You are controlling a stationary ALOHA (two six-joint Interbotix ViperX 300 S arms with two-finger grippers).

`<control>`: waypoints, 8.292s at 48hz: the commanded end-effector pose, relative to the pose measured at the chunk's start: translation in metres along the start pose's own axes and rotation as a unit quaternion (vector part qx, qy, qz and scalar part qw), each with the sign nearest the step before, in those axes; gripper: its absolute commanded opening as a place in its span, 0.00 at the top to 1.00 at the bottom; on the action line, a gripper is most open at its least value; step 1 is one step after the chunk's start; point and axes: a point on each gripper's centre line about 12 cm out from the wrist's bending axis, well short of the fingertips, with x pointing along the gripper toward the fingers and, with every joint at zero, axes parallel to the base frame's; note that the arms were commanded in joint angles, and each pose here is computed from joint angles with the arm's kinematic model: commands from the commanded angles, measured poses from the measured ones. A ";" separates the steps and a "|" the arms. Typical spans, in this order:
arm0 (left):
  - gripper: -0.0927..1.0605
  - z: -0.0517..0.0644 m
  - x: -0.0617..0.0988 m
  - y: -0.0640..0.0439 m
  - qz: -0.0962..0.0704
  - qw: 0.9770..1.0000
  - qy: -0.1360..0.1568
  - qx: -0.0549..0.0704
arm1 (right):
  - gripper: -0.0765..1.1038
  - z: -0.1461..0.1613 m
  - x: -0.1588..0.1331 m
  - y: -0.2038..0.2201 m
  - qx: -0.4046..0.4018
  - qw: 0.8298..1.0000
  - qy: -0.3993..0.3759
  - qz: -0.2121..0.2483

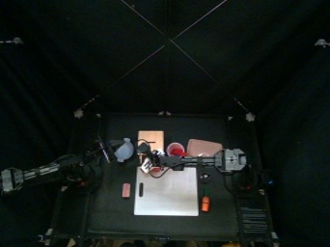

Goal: Place sushi on board then cut the sushi with the knife then place the pieces on the plate
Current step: Grasp knife edge with left hand

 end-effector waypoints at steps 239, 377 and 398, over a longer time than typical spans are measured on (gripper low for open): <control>0.86 0.003 0.000 0.002 0.007 1.000 -0.018 -0.011 | 0.17 0.003 -0.035 -0.010 -0.005 0.998 -0.050 0.048; 0.86 0.011 0.002 0.001 0.005 1.000 -0.028 -0.013 | 0.44 -0.118 -0.150 0.002 -0.325 0.943 -0.069 -0.019; 0.86 0.010 0.001 0.001 0.008 0.999 -0.025 -0.027 | 0.43 -0.148 -0.106 0.024 -0.406 0.911 -0.041 -0.065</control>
